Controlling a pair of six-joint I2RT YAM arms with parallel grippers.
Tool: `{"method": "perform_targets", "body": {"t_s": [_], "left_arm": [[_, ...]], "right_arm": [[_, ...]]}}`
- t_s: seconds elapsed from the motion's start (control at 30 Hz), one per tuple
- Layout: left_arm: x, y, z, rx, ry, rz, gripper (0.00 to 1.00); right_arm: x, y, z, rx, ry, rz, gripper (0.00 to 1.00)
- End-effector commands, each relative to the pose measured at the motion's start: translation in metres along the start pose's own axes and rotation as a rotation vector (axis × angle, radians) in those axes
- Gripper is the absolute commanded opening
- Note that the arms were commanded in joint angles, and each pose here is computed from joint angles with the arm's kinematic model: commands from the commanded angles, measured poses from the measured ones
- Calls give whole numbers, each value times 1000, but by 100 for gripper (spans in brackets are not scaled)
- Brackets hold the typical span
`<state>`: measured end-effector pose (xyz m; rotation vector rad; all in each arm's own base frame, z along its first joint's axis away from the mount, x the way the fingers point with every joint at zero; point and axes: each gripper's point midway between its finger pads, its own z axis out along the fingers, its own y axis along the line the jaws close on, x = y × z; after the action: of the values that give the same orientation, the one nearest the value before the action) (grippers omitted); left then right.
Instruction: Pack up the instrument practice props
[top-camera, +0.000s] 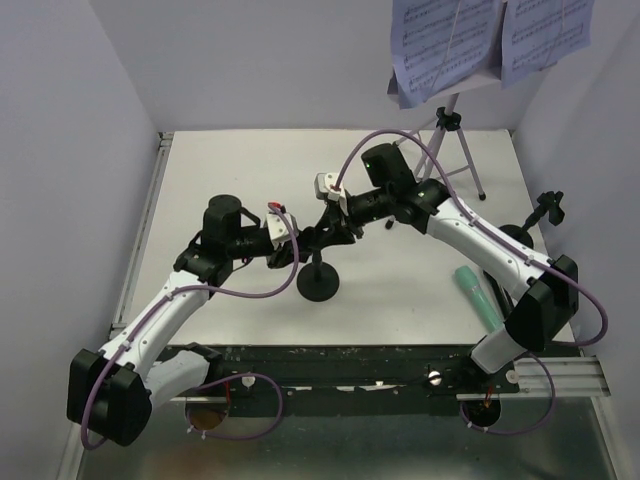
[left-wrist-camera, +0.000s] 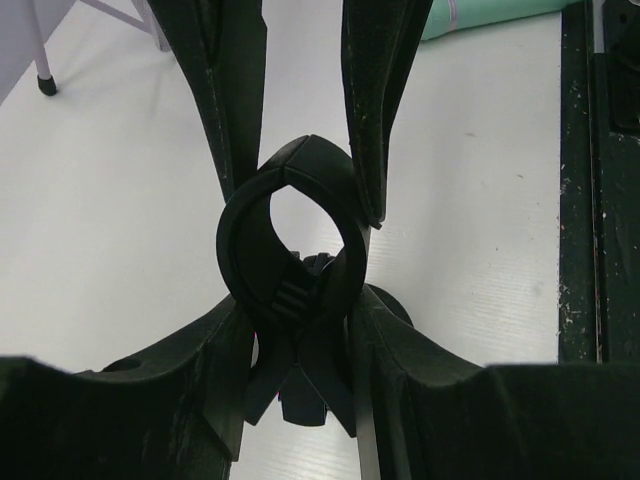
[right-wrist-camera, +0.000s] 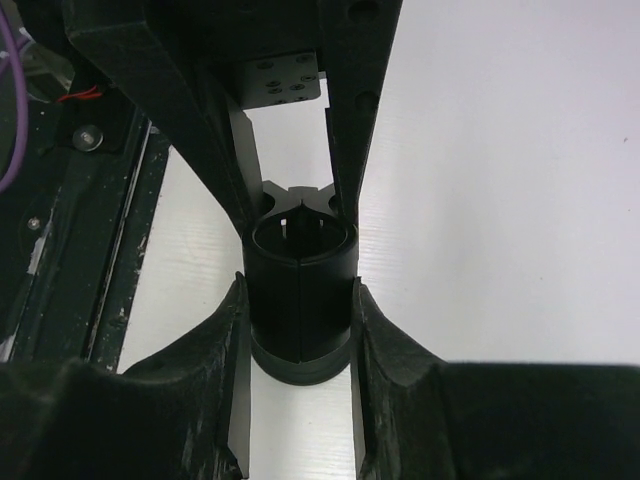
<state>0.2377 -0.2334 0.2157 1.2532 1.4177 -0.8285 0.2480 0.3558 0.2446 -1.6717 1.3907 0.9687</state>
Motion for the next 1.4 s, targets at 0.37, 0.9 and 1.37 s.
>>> {"method": "perform_targets", "body": {"t_s": [0.37,0.9,1.37], "left_arm": [[-9,-12,-8,9,63,-35,99],[-5,-20,-53,-191,142,-95,99],[-3,-13,-56,-215,163,-53,99]], "right_arm": [[36,5,9,-16,110,-30,66],[3,10,5,-74,70,-117,78],[-15,3,30,-113,27,-18,47]]}}
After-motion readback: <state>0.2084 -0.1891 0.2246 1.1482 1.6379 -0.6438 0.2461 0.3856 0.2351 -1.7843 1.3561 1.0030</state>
